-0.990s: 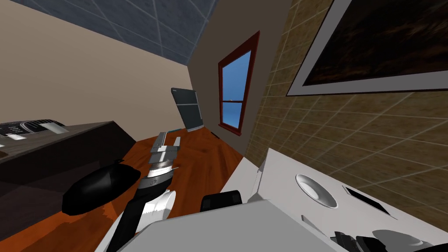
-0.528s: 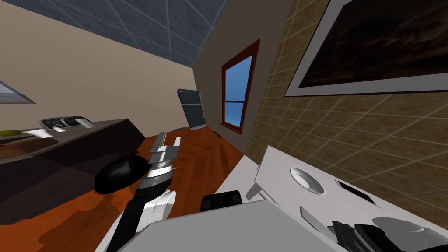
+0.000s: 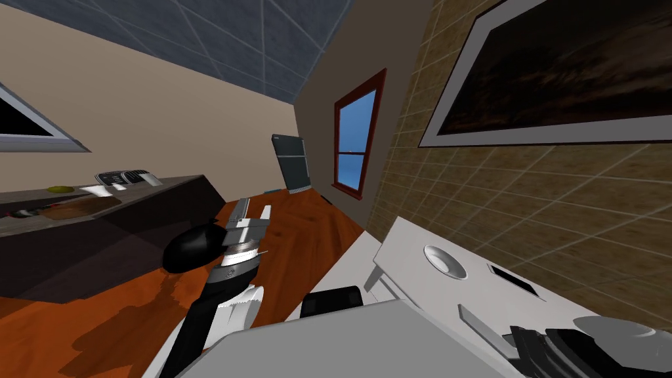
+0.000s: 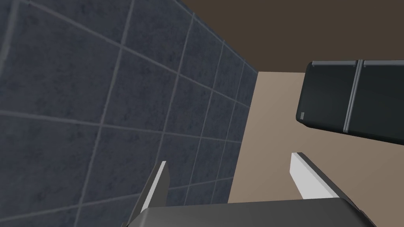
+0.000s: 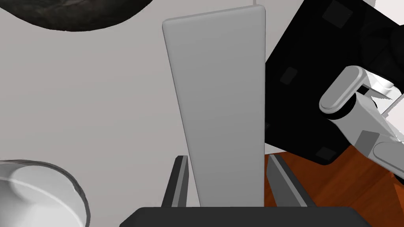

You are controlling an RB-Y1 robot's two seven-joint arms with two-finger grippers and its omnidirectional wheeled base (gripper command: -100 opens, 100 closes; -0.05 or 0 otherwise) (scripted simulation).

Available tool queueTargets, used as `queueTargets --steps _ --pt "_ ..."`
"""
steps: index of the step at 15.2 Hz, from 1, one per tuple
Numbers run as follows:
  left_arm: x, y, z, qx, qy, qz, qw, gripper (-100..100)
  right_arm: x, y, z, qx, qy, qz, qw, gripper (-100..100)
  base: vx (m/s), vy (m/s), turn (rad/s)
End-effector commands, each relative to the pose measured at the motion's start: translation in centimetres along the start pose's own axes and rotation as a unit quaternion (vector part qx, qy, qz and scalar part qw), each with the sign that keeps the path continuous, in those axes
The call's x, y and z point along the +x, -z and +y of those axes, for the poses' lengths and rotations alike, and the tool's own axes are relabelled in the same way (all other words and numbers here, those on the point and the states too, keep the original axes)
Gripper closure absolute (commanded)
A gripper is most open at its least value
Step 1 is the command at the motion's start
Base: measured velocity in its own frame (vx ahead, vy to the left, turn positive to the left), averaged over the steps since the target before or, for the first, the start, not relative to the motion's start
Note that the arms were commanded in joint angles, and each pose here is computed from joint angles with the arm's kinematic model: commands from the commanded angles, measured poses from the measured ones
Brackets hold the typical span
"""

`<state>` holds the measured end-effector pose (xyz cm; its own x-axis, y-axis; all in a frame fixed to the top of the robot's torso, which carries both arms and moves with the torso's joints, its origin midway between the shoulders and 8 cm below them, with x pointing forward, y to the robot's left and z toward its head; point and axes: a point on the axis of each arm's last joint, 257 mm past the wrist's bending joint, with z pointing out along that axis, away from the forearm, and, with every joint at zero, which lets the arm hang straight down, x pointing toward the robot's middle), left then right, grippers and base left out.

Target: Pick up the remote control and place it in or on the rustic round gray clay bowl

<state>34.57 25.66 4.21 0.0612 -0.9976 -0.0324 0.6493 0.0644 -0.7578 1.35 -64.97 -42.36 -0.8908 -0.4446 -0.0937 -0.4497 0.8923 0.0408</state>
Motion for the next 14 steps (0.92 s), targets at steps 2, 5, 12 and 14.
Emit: queueTargets --steps 2,5,12,14 --pt "0.0 0.0 0.0 0.000 0.000 0.000 1.0000 0 1.3 1.7 -0.8 0.004 -0.009 0.013 0.9999 100 -0.163 -0.188 0.034" --pt "0.0 0.0 0.0 0.000 0.000 0.000 1.0000 0 3.2 3.4 -1.4 0.008 -0.020 0.030 0.9993 100 -0.121 -0.237 0.022" --pt "0.0 0.0 0.0 0.000 0.000 0.000 1.0000 0 5.0 5.0 -1.9 0.014 -0.030 0.049 0.9983 -100 -0.077 -0.135 0.003" --pt "0.0 0.0 0.0 0.000 0.000 0.000 1.0000 0 5.0 5.0 -1.9 0.015 -0.030 0.049 0.9982 -100 -0.005 -0.011 0.000"
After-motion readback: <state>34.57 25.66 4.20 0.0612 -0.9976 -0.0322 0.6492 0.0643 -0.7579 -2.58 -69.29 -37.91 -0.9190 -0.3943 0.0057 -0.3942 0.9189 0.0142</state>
